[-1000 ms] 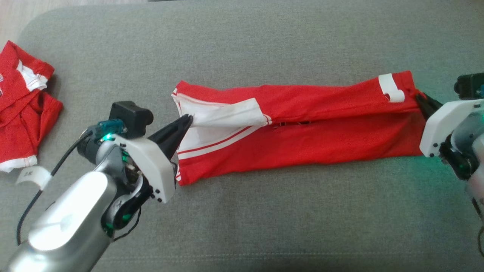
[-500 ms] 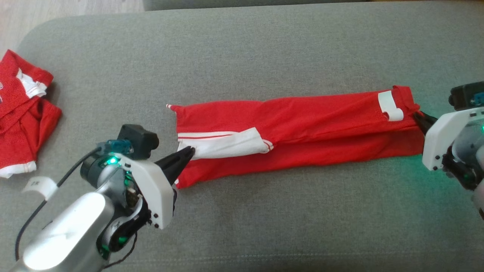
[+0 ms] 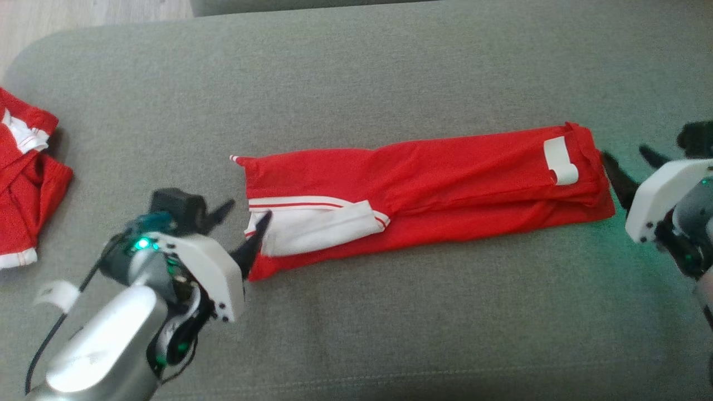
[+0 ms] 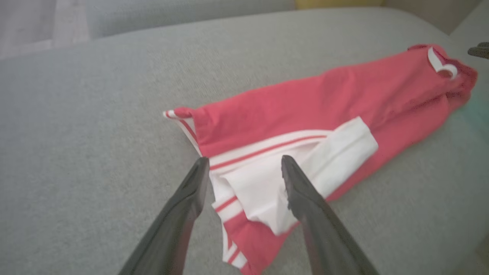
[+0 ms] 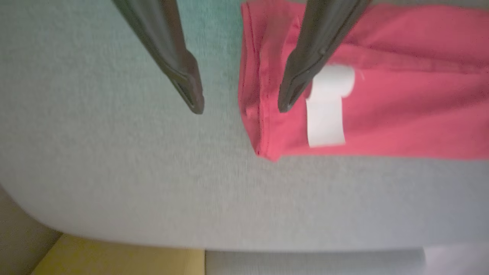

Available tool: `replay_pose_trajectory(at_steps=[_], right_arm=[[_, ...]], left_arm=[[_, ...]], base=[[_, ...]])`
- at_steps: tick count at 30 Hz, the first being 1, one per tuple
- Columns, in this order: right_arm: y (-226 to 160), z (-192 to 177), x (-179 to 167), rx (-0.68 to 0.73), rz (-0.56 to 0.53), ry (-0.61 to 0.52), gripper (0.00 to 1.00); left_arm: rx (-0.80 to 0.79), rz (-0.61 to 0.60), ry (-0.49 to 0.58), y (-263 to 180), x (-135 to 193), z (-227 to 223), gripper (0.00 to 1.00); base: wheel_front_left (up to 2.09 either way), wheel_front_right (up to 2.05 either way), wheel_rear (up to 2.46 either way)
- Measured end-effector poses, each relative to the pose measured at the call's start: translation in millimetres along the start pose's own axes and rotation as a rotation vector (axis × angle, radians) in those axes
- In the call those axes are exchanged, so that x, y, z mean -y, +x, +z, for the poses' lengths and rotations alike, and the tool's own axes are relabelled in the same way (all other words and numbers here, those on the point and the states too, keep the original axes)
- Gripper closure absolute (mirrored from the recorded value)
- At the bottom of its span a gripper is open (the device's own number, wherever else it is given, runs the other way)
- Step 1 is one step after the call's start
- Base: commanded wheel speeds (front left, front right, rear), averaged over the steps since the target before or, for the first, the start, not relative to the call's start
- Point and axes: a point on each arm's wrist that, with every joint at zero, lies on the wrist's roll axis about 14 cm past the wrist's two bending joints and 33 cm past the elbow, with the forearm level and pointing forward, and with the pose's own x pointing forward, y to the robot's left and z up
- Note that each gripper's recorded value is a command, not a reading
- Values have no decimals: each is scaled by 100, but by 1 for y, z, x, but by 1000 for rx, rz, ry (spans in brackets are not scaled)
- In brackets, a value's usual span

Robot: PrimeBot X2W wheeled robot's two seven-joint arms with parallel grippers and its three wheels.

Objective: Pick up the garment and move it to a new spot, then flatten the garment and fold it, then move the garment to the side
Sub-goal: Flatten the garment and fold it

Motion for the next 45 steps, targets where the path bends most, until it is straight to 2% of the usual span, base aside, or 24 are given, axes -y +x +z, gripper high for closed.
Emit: replay_pose_trajectory(at_steps=[3, 5, 6, 12, 15, 17, 24, 28, 33, 36, 42, 45], right_arm=[[-5, 31, -3, 160, -1, 36, 0], [-10, 52, -7, 269, 2, 46, 0], [-10, 52, -7, 269, 2, 46, 0], [-42, 116, -40, 627, 38, -29, 0], [-55, 119, -56, 708, 41, -89, 0], [-59, 113, -62, 728, 30, -92, 0], [-60, 83, -82, 710, 5, -79, 0], [-58, 61, -93, 669, 3, -73, 0], [-56, 59, -96, 666, 0, -65, 0], [-50, 52, -83, 630, -41, -32, 0], [-17, 10, -36, 406, -161, 146, 0], [3, -2, -27, 305, -175, 211, 0]], left_arm=[[138, 89, -27, 1, -15, 25, 0], [257, 157, 11, -3, -27, 48, 0], [257, 157, 11, -3, -27, 48, 0], [566, 325, -63, -25, -49, 109, 0], [642, 389, -77, -39, -52, 124, 0], [684, 435, -17, -50, -51, 130, 0], [684, 497, -25, -68, -39, 102, 0], [600, 479, -25, -64, -29, 69, 0], [580, 480, -21, -62, -33, 61, 0], [568, 468, -10, -59, -34, 58, 0], [540, 447, -12, -42, -35, 53, 0], [530, 435, -4, -34, -37, 52, 0]], base=[[0, 0, 0], [0, 0, 0], [0, 0, 0], [0, 0, 0], [0, 0, 0], [0, 0, 0], [0, 0, 0], [0, 0, 0], [0, 0, 0], [0, 0, 0], [0, 0, 0], [0, 0, 0]])
